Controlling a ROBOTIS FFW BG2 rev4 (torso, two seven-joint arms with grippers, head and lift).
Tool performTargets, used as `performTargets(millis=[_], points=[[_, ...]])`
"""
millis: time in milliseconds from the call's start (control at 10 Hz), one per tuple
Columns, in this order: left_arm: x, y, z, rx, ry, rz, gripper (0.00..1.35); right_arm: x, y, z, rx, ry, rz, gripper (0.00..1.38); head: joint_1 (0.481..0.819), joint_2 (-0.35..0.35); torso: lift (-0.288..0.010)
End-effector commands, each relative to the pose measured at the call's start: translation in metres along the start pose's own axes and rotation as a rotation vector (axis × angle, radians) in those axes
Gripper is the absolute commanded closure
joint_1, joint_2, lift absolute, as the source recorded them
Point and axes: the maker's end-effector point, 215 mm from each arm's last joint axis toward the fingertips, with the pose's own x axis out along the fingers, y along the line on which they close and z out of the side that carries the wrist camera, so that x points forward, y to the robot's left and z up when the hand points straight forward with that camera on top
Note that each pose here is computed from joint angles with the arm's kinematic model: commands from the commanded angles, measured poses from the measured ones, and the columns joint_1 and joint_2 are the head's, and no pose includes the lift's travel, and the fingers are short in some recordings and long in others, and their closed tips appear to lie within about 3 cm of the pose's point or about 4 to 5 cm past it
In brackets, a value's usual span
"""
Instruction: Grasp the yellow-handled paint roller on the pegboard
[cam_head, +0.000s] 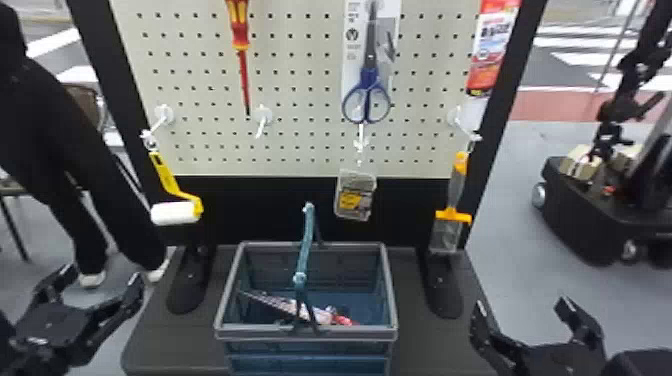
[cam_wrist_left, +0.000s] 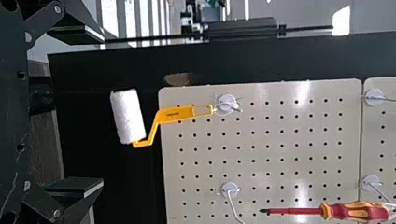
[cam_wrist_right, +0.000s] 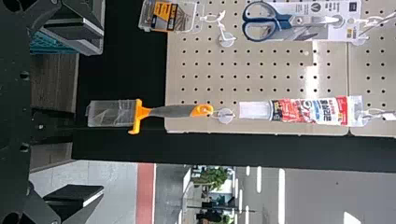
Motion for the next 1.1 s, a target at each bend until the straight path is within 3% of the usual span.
performTargets(millis=[0, 400, 1000], points=[[0.021, 0.011, -0.006, 0.000, 0.013, -0.050, 0.22, 0.001, 0.004, 0.003, 0.006, -0.005, 0.008, 0.13, 0.549, 0.000, -0.100], [0.068, 0.036, 0.010, 0.074, 0.005, -0.101, 0.22, 0.007, 0.020, 0.008, 0.012, -0.014, 0.061, 0.13, 0.549, 0.000, -0.100], [0.142, 0.043, 0.021, 0.041, 0.034, -0.279, 0.22, 0.014, 0.054, 0.017, 0.041, -0.030, 0.162, 0.13, 0.549, 0.000, -0.100]])
